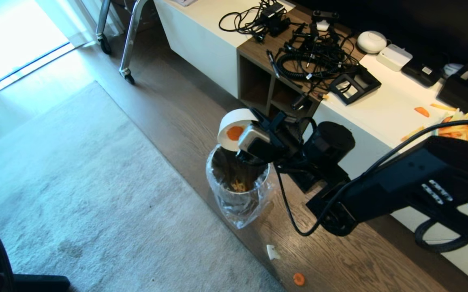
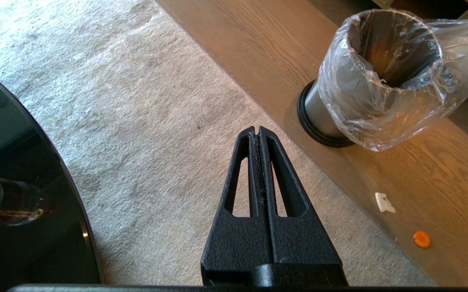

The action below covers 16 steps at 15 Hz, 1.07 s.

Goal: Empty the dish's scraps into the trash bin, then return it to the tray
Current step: Pour the leftover food from the bowl into the trash can

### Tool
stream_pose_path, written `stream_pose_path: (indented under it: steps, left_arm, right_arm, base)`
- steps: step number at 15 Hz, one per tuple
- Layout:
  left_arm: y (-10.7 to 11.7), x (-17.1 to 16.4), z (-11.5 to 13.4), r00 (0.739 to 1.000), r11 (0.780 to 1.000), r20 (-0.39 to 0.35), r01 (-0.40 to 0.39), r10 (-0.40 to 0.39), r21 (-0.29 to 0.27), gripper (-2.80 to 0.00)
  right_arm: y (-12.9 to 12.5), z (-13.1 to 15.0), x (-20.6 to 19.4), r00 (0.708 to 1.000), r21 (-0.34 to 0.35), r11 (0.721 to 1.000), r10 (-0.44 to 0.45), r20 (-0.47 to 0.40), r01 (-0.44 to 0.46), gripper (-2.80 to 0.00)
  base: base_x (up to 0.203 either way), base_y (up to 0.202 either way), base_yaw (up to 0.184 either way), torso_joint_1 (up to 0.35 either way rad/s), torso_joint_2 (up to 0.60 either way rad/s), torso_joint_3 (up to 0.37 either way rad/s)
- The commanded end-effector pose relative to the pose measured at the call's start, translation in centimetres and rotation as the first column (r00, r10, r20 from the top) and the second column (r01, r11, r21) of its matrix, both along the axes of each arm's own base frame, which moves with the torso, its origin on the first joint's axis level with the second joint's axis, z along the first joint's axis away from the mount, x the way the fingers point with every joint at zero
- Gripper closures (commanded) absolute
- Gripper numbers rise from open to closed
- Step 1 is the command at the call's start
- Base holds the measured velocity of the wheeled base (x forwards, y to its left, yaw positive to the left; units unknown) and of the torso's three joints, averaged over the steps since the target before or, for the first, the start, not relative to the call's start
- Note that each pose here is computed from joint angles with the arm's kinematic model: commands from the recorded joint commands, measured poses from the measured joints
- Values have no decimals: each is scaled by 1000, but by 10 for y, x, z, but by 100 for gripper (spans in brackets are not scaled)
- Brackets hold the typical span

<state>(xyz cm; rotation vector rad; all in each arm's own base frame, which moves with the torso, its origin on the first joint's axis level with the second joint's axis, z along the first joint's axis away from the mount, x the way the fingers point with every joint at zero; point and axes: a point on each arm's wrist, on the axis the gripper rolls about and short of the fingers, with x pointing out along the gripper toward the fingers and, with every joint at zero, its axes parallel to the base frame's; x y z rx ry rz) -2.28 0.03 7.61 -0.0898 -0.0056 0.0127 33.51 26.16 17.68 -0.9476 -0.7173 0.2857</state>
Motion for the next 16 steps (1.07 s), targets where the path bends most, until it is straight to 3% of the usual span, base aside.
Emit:
stream_pose_path:
  steps: [1,4,13,16]
  left_arm:
    - [0,0,0,1000,1000,1,-1,1,-1,0]
    - [0,0,0,1000,1000,1,-1,1,-1,0]
    - [0,0,0,1000,1000,1,-1,1,-1,0]
    - [0,0,0,1000,1000,1,-1,1,-1,0]
  right_arm:
    - [10,-13,12,1000,-23,1000,5,24,-5,0]
    - [11,-18,19,996,-54,997,51,77,-47,0]
    - [-3,-11,35,983,-77,997,27,180,-13,0]
    - [-2,-9,32,973,-106,990,109,202,-89,0]
  base:
    - [0,0,0,0,0,0]
    - [0,0,0,0,0,0]
    - [0,0,0,0,0,0]
    - [0,0,0,0,0,0]
